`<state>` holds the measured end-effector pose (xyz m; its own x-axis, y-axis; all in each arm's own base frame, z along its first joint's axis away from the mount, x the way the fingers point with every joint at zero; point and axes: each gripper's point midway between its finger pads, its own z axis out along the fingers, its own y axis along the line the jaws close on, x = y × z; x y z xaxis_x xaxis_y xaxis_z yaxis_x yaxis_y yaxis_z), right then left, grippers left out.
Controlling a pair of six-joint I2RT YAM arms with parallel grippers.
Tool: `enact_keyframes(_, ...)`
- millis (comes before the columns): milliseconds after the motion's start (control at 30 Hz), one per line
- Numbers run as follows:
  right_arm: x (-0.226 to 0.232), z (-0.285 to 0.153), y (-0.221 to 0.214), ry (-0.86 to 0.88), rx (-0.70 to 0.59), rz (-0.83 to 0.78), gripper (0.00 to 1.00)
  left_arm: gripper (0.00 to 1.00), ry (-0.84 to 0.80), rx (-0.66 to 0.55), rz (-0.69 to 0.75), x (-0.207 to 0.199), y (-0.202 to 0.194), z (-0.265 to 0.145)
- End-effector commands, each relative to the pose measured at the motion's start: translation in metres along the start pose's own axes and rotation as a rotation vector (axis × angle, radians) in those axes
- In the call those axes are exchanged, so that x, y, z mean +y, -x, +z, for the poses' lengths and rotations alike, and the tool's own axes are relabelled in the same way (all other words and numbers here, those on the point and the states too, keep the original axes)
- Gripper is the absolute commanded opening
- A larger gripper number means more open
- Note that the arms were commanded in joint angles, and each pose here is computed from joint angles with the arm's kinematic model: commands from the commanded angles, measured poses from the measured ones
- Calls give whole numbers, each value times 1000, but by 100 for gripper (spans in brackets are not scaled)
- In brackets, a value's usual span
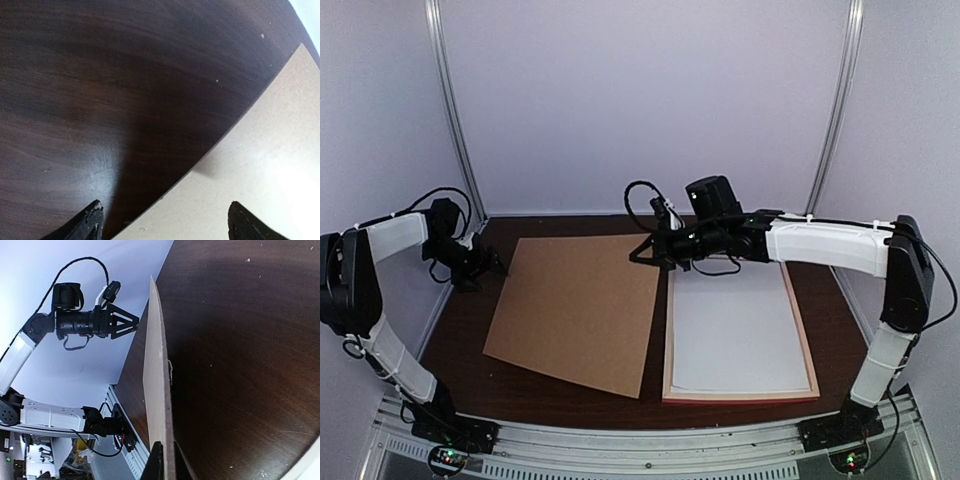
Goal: Put the photo into the frame
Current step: Turn over the backboard.
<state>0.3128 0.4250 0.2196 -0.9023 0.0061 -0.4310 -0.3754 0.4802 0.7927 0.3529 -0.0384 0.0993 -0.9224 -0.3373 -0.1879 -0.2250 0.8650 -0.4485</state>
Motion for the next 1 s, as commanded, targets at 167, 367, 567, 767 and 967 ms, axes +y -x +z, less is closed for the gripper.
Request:
enact_keyframes(167,36,-93,60,-262,-188,-340,0,89,-192,-185,23,-78,21,-73)
enact_keyframes(367,42,-107,68,-377,-206,-476,0,89,-332,-222,71,-152,10,-113)
enact_keyframes(567,54,-116,78,-566,-279,-688,0,89,-414,-222,106,-198,0,-129)
enact_keyframes(767,76,-133,94,-593,-372,-755,0,89,-430,-235,116,-209,0,-136)
enact_keyframes(967,83,-126,91,-607,-392,-837,0,89,-433,-241,116,-211,2,-139)
